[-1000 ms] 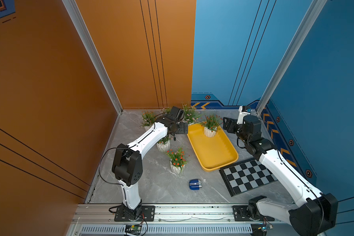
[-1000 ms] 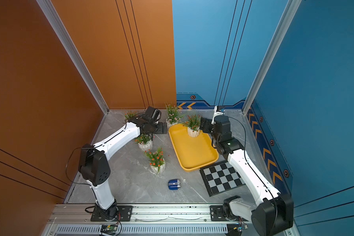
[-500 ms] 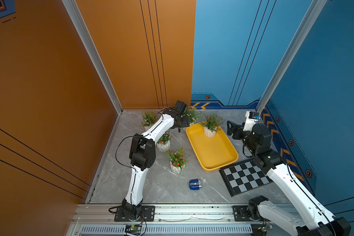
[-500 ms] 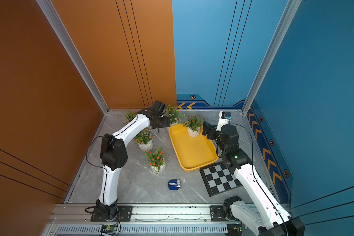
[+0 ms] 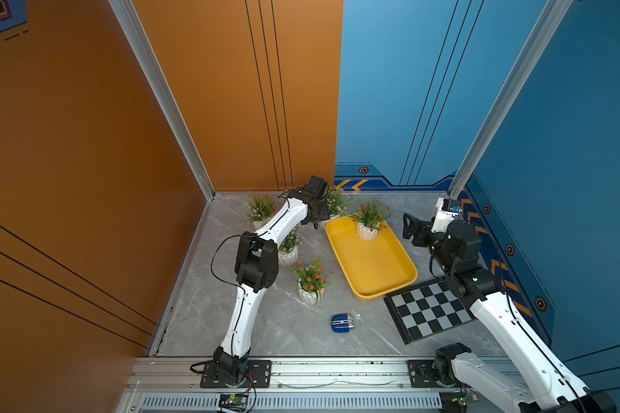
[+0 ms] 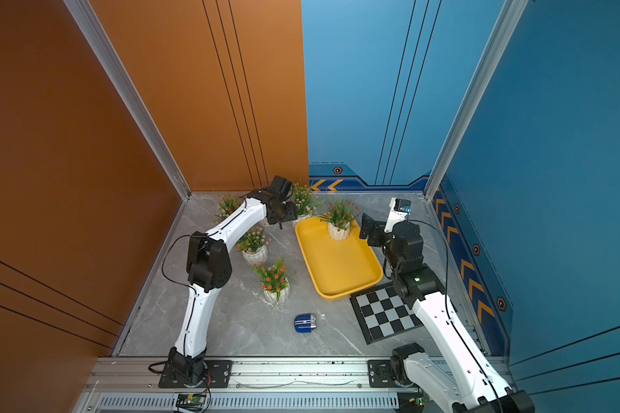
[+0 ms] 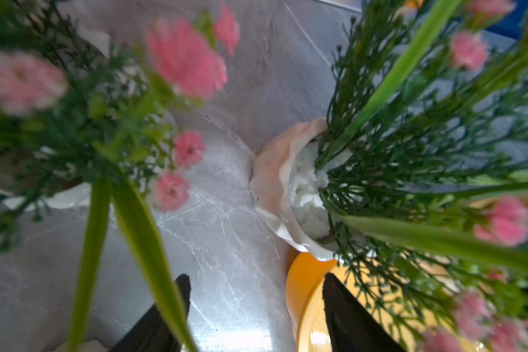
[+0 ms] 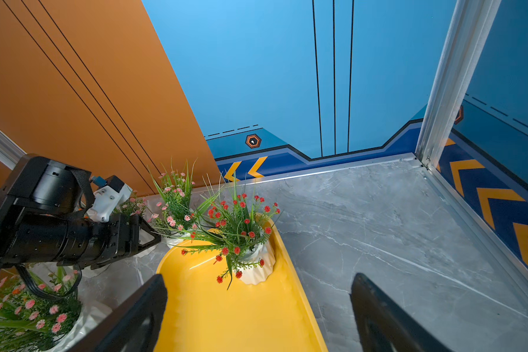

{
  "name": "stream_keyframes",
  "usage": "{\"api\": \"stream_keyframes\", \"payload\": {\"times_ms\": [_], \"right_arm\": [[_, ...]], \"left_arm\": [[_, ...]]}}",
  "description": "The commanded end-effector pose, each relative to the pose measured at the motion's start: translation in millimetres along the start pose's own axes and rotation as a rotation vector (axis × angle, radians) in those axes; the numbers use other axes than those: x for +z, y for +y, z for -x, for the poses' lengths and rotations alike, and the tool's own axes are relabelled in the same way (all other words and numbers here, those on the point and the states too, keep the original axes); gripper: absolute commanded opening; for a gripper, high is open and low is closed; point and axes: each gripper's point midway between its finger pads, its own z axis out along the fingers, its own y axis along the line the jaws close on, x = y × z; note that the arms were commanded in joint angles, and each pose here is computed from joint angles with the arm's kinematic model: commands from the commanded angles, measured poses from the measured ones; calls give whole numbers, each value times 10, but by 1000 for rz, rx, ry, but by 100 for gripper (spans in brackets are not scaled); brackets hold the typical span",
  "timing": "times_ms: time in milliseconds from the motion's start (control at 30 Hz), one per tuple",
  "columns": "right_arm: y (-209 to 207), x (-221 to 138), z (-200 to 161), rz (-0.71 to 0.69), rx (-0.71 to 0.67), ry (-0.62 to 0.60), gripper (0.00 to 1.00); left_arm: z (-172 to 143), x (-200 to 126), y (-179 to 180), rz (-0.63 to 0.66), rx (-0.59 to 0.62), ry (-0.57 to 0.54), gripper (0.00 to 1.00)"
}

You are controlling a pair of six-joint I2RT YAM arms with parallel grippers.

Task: Put the potted gypsophila into the storage box
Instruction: Pick up the baby's breath potted plant from the center of the board.

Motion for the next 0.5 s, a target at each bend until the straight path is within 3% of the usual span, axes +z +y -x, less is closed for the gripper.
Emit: {"api": "stream_keyframes", "payload": {"times_ms": [0,467], "right_arm": [[-35,12,-47,-6,-10,11,95],[-90,11,-81,-24,-8,26,95]], "left_arm": [[64,102,86,38,-29,-9,70],[97,417,188,72,-32,-4,58]]}}
